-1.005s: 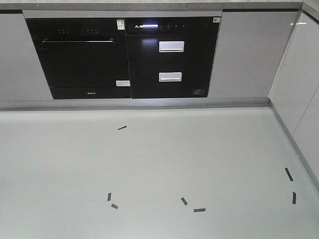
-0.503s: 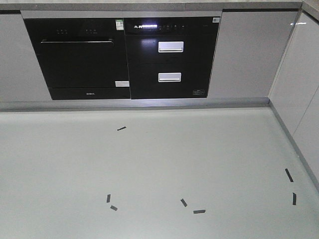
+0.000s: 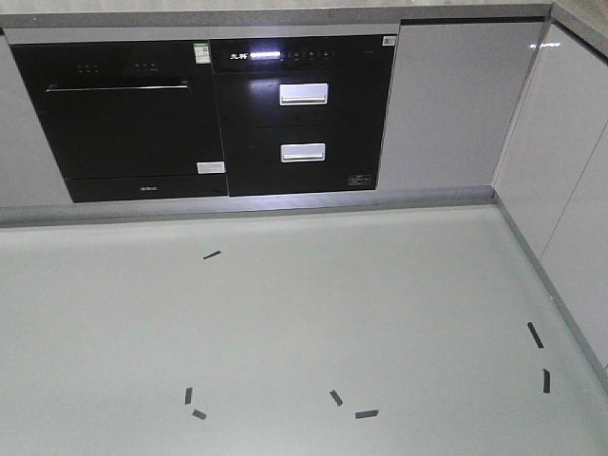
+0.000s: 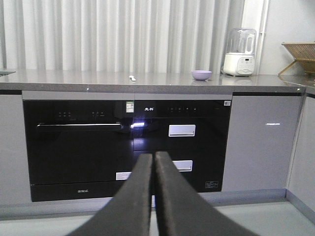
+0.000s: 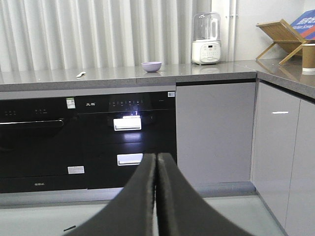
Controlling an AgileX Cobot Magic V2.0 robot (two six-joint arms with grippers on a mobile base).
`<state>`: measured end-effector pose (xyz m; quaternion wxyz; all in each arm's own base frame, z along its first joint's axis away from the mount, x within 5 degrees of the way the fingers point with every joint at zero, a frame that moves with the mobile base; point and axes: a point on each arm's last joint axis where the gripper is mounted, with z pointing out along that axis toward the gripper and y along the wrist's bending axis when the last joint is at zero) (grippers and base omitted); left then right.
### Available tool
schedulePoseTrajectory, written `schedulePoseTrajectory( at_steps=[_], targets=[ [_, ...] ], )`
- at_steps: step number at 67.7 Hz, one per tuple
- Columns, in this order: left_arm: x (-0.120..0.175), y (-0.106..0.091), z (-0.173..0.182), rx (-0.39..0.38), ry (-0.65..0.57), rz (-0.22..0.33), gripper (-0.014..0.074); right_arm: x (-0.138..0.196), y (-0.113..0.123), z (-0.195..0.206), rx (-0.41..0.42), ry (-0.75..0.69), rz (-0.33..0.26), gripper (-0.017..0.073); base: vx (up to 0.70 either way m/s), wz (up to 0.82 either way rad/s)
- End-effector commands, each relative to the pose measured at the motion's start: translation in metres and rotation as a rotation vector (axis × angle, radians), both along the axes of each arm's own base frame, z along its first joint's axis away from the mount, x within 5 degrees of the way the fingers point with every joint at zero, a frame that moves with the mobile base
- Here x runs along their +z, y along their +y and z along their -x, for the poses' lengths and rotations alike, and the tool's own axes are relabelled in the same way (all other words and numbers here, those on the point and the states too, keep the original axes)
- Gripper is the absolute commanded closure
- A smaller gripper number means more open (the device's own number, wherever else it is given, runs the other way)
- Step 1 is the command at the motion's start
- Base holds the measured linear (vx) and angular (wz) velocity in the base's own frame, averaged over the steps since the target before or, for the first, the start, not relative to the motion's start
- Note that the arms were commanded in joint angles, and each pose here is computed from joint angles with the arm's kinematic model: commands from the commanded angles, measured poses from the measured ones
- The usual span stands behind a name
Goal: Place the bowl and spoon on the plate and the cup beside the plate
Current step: 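Drive the base toward the counter holding the spoon and bowl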
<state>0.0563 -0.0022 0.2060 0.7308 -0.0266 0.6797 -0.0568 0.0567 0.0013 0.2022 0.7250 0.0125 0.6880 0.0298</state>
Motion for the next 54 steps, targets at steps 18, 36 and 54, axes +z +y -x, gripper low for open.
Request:
schedulePoseTrajectory(
  at_steps=[18,36,54],
  targets=[
    [0.0128,0.0001,0.0030,-0.002,-0.100,0.015,0.0600,0.0051,-0.0005,0.0010,-0.009,-0.080,0.006,0.0570,0.14,-0.06],
    [0.0128,0.0001,0.0030,-0.002,-0.100,0.015,0.0600,0.0051,-0.0005,0.0010,-0.009,-0.080,0.006,0.0570,0.17,-0.01],
    [0.0128,0.0001,0.0030,-0.002,-0.100,0.015,0.0600,0.0051,-0.0005,0.0010,-0.009,-0.080,0.006,0.0570,0.19,0.03]
  ],
)
